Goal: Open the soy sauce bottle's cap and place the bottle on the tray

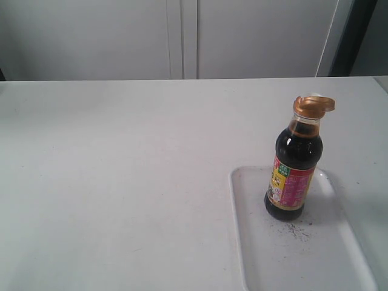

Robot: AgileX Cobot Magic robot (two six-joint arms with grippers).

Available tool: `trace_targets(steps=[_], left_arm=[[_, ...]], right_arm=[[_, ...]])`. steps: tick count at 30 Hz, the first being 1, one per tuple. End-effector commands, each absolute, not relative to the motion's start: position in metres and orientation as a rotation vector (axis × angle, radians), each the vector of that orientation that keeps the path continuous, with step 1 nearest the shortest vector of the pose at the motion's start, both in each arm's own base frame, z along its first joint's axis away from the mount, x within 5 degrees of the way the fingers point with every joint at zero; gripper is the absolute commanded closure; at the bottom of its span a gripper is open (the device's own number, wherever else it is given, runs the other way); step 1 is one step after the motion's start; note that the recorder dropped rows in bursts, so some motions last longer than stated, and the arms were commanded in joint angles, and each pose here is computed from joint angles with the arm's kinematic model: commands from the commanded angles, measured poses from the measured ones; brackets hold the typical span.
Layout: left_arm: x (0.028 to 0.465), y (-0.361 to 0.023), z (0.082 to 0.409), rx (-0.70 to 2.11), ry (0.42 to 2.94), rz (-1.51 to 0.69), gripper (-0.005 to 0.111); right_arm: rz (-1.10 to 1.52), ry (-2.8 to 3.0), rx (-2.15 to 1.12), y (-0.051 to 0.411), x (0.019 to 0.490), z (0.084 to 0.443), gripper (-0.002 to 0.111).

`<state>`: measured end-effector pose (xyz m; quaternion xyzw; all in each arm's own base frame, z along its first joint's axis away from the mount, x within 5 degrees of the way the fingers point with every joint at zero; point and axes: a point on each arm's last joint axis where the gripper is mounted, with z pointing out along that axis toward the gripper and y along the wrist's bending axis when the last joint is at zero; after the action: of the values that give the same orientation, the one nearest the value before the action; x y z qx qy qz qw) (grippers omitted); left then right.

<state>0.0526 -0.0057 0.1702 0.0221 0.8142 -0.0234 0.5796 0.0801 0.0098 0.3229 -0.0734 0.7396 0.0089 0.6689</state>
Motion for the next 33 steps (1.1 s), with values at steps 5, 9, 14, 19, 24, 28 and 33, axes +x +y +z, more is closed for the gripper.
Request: trace_targets(steps=[5, 9, 14, 19, 24, 28, 33], left_arm=[[0.052, -0.006, 0.169, 0.041, 1.901, -0.067, 0.107], [0.052, -0.006, 0.169, 0.041, 1.901, -0.067, 0.107], [0.052, -0.006, 0.169, 0.041, 1.901, -0.067, 0.107], [0.052, -0.006, 0.169, 0.041, 1.901, -0.067, 0.107], [0.052, -0.006, 0.169, 0.041, 1.901, -0.067, 0.107], [0.052, -0.006, 0.169, 0.041, 1.901, -0.067, 0.107], [0.052, -0.006, 0.169, 0.040, 1.899, -0.067, 0.107]], right_arm=[[0.063, 1.707, -0.081, 0.008, 0.080, 0.317, 0.108], [0.033, 1.700, -0.093, 0.006, 0.078, 0.304, 0.108], [0.023, 1.662, -0.095, 0.006, 0.066, 0.287, 0.108], [0.040, 1.631, -0.073, 0.005, 0.055, 0.272, 0.108], [0.059, 1.632, -0.049, 0.005, 0.050, 0.255, 0.108], [0.073, 1.647, -0.035, 0.005, 0.048, 0.243, 0.108], [0.084, 1.674, -0.019, 0.004, 0.048, 0.227, 0.108]])
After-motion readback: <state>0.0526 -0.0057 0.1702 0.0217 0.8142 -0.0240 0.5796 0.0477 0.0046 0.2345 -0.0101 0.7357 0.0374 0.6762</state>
